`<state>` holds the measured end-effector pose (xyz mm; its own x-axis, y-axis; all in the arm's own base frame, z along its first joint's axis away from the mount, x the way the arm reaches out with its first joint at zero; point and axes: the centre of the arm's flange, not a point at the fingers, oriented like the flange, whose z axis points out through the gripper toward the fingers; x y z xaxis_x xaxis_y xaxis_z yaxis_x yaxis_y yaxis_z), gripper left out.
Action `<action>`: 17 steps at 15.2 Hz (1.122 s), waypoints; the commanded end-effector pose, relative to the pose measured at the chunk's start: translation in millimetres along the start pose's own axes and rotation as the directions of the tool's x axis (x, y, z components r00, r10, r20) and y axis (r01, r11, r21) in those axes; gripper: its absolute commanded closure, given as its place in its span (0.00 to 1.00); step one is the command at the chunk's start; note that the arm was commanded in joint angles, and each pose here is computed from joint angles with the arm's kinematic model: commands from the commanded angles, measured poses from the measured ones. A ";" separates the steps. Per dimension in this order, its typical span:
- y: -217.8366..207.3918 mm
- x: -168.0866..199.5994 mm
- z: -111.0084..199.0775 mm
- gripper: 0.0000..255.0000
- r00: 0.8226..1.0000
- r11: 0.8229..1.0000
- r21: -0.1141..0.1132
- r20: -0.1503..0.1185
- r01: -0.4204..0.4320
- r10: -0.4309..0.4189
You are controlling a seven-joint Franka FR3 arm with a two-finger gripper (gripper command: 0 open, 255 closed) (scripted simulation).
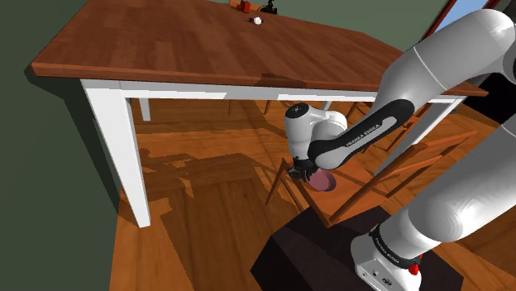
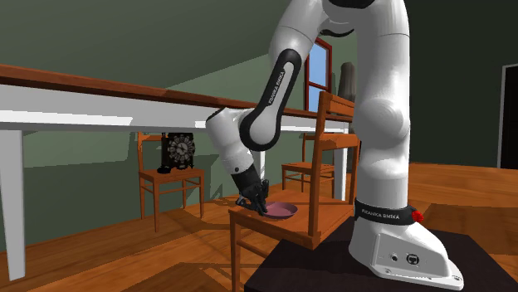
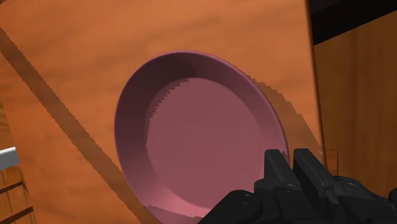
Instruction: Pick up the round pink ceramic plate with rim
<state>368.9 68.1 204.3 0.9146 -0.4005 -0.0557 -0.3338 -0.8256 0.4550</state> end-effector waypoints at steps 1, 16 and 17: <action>-0.1 0.0 0.1 1.00 1.000 1.000 0.000 0.000 0.000 0.000; 23.9 -2.7 -46.4 1.00 1.000 1.000 0.000 0.000 0.000 0.000; 26.3 -3.0 -51.1 1.00 1.000 1.000 0.000 0.000 0.000 0.000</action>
<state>369.4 67.6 256.4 0.9146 -0.4005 -0.0550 -0.3341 -0.8254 0.4551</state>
